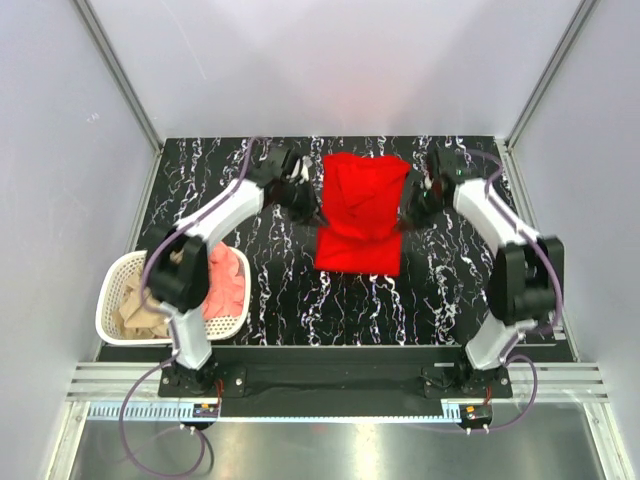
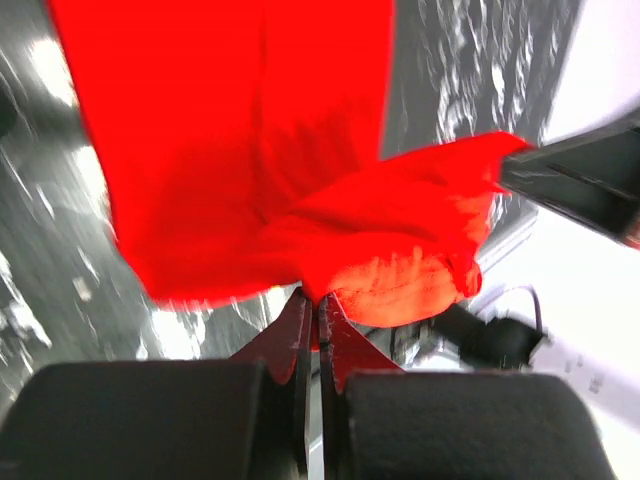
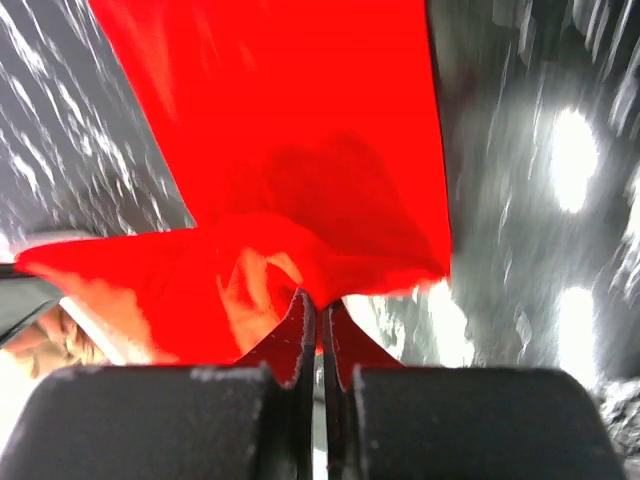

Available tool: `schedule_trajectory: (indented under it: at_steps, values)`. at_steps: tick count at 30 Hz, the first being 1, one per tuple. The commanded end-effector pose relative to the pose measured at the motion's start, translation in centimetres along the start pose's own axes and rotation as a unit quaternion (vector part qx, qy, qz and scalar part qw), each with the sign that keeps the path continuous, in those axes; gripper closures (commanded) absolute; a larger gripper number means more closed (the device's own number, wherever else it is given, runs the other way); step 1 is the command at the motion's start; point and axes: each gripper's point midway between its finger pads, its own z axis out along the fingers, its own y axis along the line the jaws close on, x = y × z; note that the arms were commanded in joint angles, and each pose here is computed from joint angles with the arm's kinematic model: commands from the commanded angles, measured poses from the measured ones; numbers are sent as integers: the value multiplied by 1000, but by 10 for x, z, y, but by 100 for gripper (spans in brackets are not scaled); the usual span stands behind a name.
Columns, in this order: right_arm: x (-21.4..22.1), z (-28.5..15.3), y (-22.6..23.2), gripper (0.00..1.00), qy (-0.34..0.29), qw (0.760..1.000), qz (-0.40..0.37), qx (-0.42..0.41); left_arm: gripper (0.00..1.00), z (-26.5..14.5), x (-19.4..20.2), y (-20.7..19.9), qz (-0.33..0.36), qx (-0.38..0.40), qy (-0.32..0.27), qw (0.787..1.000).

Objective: Fold and stack the t-shirts
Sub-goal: Fold the tshirt

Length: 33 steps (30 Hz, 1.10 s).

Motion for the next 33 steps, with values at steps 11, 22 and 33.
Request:
schedule_trajectory:
  at_steps: [11, 22, 33]
  values:
    - [-95, 44, 4, 100, 39, 998, -44, 7, 96, 54, -89, 18, -48, 14, 11, 999]
    - [-83, 38, 17, 100, 74, 996, -33, -22, 100, 27, -92, 7, -41, 22, -30, 998]
    - [84, -6, -15, 100, 135, 990, -29, 7, 99, -14, 80, 35, -6, -1, 59, 998]
